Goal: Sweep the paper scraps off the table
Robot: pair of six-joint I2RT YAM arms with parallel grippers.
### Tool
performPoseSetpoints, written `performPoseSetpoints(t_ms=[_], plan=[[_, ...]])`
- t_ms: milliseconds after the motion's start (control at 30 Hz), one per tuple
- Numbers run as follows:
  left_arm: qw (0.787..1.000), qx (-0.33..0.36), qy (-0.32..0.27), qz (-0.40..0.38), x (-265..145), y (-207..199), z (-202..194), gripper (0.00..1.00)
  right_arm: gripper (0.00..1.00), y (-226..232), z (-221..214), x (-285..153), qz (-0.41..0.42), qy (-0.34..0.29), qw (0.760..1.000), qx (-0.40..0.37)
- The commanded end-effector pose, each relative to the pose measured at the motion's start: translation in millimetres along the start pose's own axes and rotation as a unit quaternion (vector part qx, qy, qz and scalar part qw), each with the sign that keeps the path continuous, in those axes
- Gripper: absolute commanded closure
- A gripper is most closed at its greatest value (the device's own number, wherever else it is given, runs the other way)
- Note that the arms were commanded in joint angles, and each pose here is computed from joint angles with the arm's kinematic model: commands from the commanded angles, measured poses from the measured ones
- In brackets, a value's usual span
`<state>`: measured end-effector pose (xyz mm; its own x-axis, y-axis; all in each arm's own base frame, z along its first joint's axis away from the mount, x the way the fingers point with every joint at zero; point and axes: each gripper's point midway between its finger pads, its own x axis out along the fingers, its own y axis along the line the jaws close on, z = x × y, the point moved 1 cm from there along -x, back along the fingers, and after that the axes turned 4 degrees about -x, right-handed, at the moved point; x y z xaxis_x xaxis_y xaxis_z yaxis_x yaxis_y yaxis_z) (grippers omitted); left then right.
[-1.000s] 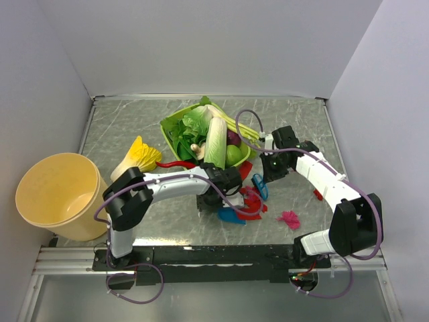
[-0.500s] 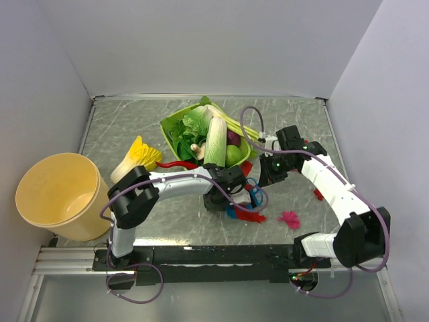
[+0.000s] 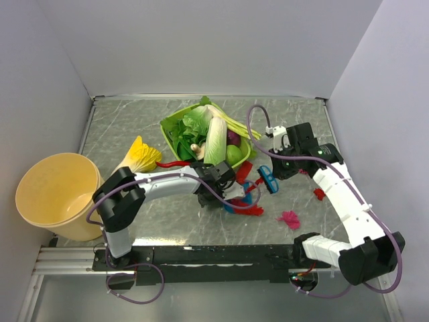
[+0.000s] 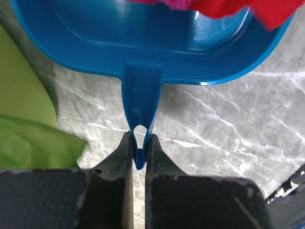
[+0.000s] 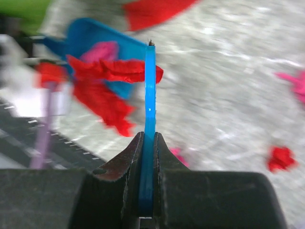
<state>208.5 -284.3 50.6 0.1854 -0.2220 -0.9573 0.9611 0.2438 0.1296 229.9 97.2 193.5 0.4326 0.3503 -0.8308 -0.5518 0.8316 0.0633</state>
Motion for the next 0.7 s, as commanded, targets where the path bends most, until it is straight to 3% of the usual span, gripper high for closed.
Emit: performPoseSetpoints(t_ms=[0,200,467,567,667], plan=[[1.0,0.013,-0.015,-0.01,-14,-3,2,0.99,1.0,-41,-13,-11,-0.122,0.018,0.992,-0.032],[1.0,0.008,0.007,-0.006,-19,-4,-14,0.99,1.0,-19,-23,-7,-0.061,0.017,0.998,-0.027],[0.999,0.013,0.037,0.0,-17,-6,-33,0.99,1.0,-33,-18,-14,-0.105,0.002,0.994,-0.031],[0.999,0.015,0.04,0.006,-15,-3,-33,0.99,1.0,-13,-23,-13,-0.013,0.022,1.0,-0.003],[0.999,0.017,0.038,0.01,-15,0,-28,0.99,1.0,-27,-8,-20,-0.059,-0.009,0.998,-0.028]])
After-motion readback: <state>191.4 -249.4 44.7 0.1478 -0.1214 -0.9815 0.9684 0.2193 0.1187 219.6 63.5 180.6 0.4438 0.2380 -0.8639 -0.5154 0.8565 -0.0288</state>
